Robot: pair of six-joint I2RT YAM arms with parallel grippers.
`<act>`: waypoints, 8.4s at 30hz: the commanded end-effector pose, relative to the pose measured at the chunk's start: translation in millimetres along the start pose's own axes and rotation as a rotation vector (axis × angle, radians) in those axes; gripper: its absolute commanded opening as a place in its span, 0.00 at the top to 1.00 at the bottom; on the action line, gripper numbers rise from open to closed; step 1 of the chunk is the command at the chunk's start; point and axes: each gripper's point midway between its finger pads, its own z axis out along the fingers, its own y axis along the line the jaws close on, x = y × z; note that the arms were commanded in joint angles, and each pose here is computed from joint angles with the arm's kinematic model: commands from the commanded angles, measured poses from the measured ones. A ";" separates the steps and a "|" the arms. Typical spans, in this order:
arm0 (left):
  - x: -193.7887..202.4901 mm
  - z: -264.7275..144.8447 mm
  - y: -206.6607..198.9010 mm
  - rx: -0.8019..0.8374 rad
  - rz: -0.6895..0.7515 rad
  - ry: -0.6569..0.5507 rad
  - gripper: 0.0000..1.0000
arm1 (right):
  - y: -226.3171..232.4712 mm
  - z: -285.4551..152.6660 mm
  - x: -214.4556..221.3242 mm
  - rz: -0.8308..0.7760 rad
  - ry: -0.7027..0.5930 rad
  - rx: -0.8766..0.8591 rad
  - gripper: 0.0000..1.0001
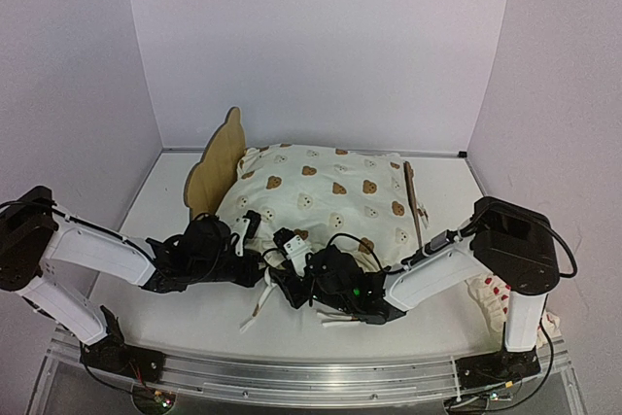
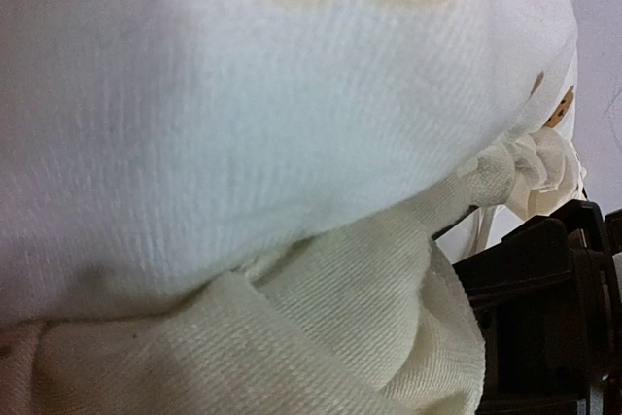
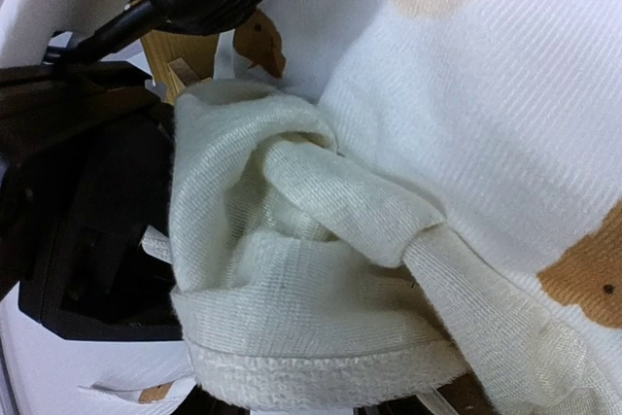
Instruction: Set up the pet bed
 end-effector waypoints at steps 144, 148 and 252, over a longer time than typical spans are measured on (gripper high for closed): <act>-46.9 -181.3 183.1 -0.950 -0.407 -0.279 1.00 | -95.5 -39.7 85.5 0.549 0.010 0.370 1.00; -42.7 -169.1 189.3 -0.935 -0.413 -0.262 1.00 | -111.1 -57.8 87.2 0.559 -0.020 0.434 1.00; -129.3 -187.9 143.8 -0.580 -0.240 -0.329 0.37 | -66.8 -138.9 -46.1 0.338 0.611 -0.016 0.30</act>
